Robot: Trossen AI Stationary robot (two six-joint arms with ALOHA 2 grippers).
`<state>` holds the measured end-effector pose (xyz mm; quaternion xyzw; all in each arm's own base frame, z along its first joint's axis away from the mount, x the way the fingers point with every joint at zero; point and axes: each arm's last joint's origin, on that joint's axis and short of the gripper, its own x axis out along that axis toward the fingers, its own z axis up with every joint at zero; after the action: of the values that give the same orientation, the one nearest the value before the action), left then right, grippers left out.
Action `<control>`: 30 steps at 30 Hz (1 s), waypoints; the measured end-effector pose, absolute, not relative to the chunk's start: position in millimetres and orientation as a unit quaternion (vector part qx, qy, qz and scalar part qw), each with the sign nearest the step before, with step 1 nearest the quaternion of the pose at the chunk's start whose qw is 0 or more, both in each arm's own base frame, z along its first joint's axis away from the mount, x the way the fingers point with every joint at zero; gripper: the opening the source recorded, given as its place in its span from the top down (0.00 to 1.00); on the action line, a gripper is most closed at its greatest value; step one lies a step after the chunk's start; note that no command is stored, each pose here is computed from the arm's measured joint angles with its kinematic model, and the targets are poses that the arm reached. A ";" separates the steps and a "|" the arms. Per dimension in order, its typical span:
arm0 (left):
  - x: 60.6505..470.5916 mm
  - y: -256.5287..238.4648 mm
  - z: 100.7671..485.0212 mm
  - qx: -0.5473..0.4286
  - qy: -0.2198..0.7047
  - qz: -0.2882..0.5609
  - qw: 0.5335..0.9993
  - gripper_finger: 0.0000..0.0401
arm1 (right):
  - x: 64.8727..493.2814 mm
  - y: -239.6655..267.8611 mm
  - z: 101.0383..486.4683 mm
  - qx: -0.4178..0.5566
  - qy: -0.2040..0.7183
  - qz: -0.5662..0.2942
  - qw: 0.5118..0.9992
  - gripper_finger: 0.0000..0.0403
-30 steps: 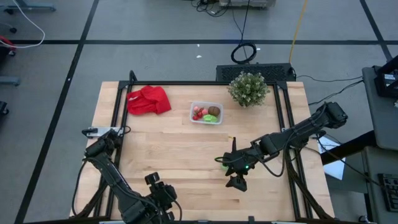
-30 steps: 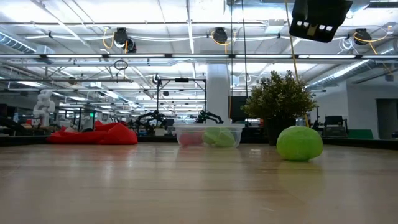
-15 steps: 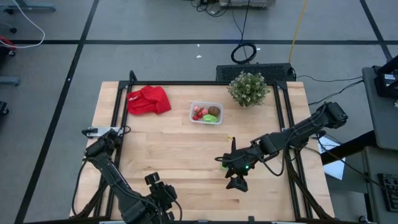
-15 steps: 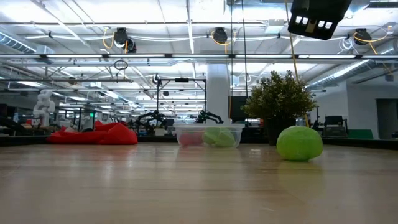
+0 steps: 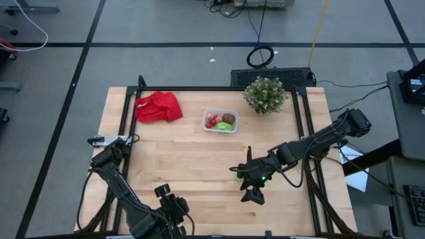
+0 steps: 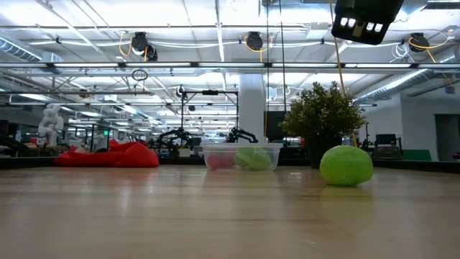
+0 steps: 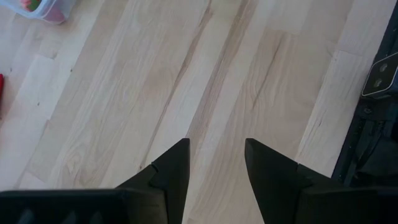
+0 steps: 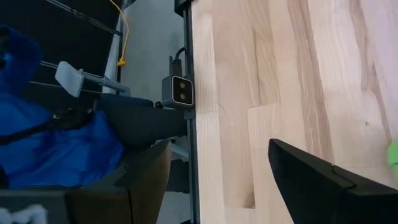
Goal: Pick and placing Produce into tupperware
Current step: Put the cabbage into the bin
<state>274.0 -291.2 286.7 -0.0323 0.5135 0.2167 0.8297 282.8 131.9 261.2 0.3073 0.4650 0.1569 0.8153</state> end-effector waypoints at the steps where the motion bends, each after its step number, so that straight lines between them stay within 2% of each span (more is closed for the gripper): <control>1: 274.0 -291.2 286.7 -0.032 0.514 0.217 0.830 0.60 | 282.3 131.2 262.0 0.310 0.467 0.161 0.813 0.35; 6: 274.0 -291.3 286.7 -0.032 0.514 0.217 0.830 0.60 | 280.1 131.4 267.7 0.319 0.468 0.198 0.800 0.35; 14: 274.0 -291.2 286.7 -0.029 0.515 0.215 0.829 0.60 | 282.8 131.9 275.7 0.287 0.424 0.231 0.827 0.35; 22: 274.2 -291.0 286.7 -0.030 0.515 0.215 0.829 0.60 | 273.9 119.5 268.4 0.278 0.480 0.185 0.811 0.35; 30: 278.0 -287.3 286.7 -0.032 0.515 0.220 0.828 0.60 | 275.5 100.1 270.2 0.270 0.481 0.154 0.820 0.35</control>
<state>278.0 -287.3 286.7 -0.0323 0.5151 0.2201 0.8277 275.5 100.1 270.2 0.2700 0.4810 0.1538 0.8198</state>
